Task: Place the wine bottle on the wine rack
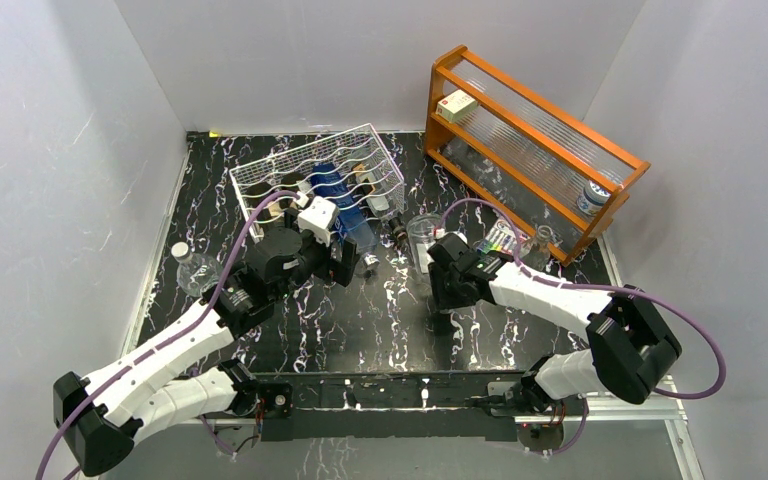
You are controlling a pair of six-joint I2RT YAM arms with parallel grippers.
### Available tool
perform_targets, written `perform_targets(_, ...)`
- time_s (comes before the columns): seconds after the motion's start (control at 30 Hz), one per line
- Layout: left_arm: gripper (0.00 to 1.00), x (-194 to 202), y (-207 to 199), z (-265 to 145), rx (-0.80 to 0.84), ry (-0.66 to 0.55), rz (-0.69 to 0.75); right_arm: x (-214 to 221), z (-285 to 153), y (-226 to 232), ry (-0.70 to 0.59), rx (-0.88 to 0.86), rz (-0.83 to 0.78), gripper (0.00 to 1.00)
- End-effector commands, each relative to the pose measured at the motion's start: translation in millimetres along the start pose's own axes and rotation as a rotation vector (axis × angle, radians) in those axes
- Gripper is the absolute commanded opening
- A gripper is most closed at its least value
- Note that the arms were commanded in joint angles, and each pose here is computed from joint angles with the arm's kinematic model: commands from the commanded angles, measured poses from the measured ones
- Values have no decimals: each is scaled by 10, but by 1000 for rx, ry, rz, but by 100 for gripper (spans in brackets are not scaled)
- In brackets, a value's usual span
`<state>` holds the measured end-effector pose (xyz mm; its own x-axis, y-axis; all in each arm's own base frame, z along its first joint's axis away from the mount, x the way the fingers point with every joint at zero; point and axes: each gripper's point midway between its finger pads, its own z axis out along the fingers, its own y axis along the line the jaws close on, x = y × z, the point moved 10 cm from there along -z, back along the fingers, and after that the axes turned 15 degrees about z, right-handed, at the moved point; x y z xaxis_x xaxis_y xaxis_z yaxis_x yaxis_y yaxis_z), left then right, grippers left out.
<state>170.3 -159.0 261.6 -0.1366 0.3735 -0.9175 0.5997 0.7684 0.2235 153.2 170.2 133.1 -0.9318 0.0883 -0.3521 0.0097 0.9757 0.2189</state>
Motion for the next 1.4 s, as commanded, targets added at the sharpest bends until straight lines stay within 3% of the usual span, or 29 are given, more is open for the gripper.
perform_targets(0.0,98,-124,47,-23,-26,-35,2,-84,74,43,-83,-9,2,53)
perform_targets(0.5,98,-114,47,-9,-31,-24,9,-169,342,84,-154,30,20,61)
perform_targets(0.9,98,-111,50,-28,-30,-34,9,-115,467,12,-198,35,31,61)
perform_targets(1.13,98,-120,28,-34,3,-41,13,-73,508,-66,-219,48,0,44)
perform_targets(1.37,98,-127,39,-46,-6,-47,13,-87,481,-112,-267,58,-4,0)
